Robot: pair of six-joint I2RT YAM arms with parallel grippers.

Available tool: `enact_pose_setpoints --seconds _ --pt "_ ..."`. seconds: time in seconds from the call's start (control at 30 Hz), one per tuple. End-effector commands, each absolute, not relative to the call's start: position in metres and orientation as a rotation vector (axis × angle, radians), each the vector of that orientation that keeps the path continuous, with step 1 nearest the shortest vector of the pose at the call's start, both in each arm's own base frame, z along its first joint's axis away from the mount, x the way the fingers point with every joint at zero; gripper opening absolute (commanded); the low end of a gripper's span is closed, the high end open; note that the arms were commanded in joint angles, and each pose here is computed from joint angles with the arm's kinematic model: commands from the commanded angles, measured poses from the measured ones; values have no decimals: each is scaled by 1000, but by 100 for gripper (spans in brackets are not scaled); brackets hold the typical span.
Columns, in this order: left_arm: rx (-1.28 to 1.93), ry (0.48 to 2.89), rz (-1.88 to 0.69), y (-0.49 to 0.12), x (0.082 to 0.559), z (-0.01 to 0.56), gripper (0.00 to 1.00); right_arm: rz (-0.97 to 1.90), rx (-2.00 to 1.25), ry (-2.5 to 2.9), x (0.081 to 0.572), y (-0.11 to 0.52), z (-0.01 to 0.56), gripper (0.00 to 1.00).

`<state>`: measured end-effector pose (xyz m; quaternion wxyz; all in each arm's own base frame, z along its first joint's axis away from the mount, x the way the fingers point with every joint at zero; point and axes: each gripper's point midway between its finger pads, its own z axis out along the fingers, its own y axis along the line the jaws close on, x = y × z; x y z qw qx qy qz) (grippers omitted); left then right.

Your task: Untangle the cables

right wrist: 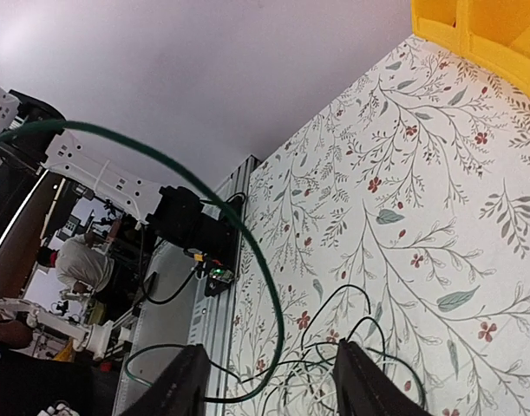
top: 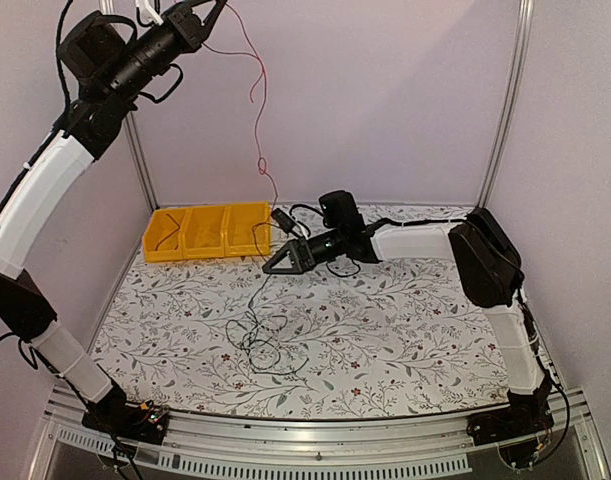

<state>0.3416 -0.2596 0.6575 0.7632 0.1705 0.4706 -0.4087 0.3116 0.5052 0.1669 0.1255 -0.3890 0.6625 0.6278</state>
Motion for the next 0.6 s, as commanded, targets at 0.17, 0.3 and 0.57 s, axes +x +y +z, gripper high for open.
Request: enact_pose_setpoints --seconds 0.17,0.3,0.57 --pt "374 1017 -751 -248 335 670 0 1531 -871 2231 352 497 95 0" --pt "328 1056 -480 -216 344 683 0 1259 -841 2395 353 465 44 0" --pt "178 1301 -191 -148 405 623 0 1081 -955 2359 357 431 46 1"
